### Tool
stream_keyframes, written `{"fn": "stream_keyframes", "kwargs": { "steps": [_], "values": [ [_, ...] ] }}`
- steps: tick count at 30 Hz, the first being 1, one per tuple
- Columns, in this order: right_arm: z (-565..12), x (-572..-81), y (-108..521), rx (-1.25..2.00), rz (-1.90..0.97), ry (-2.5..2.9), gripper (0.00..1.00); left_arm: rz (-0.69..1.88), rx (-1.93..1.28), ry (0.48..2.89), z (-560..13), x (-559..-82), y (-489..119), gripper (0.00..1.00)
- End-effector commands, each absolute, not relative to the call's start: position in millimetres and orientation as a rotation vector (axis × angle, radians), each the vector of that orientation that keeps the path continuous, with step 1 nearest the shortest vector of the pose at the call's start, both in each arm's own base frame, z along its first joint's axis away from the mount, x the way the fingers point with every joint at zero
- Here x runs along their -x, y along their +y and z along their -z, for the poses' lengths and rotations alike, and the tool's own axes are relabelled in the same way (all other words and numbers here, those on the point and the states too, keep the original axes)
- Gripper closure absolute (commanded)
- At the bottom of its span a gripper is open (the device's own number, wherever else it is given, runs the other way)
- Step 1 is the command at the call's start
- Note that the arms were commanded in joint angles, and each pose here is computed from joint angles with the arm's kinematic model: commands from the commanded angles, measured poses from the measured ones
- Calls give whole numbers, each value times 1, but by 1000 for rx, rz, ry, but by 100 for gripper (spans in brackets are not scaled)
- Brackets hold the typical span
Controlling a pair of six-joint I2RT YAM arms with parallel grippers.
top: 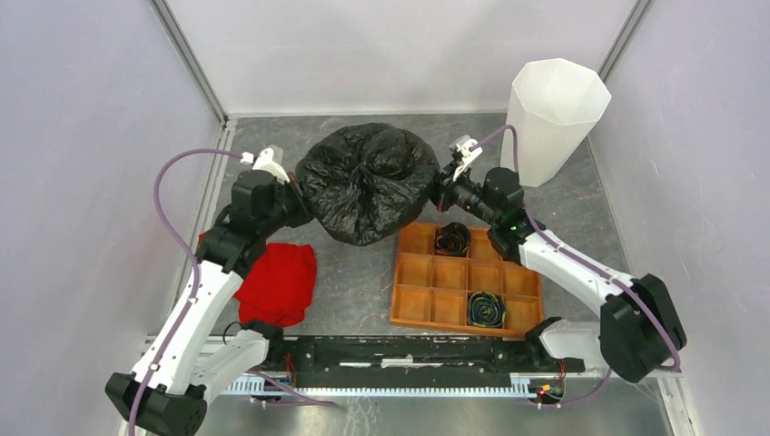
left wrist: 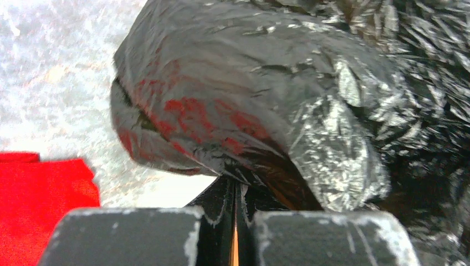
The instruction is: Put the trash bags into the trash bin
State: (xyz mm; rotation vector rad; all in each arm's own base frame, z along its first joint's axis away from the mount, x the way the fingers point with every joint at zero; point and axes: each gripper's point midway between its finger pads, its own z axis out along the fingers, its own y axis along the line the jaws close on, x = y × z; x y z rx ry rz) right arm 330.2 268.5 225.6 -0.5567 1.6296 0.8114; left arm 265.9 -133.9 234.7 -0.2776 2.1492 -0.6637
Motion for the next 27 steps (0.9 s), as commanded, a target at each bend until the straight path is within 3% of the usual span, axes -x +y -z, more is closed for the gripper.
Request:
{"fn": "stream_keyframes", "kwargs": {
  "steps": [1, 8, 13, 17, 20, 27],
  "values": [
    [-256, -320, 270, 626, -817, 1575, 100, 773, 248, 2021, -289, -268, -144, 98],
    [-244, -329, 284, 553, -914, 1731, 99, 757, 320, 1994, -298, -266, -135, 98],
    [-162, -342, 323, 616, -1086, 2050, 99, 727, 490, 2239, -209, -274, -144, 98],
    [-138, -307, 334, 714, -1156, 2085, 99, 872, 507, 2350, -171, -255, -164, 98],
    [-170, -288, 335, 793, -1184, 2006, 99, 888, 451, 2238, -211, -248, -157, 98],
    [-320, -262, 335, 912, -1309, 1620, 99, 764, 251, 1876, -402, -251, -128, 98]
  ]
}}
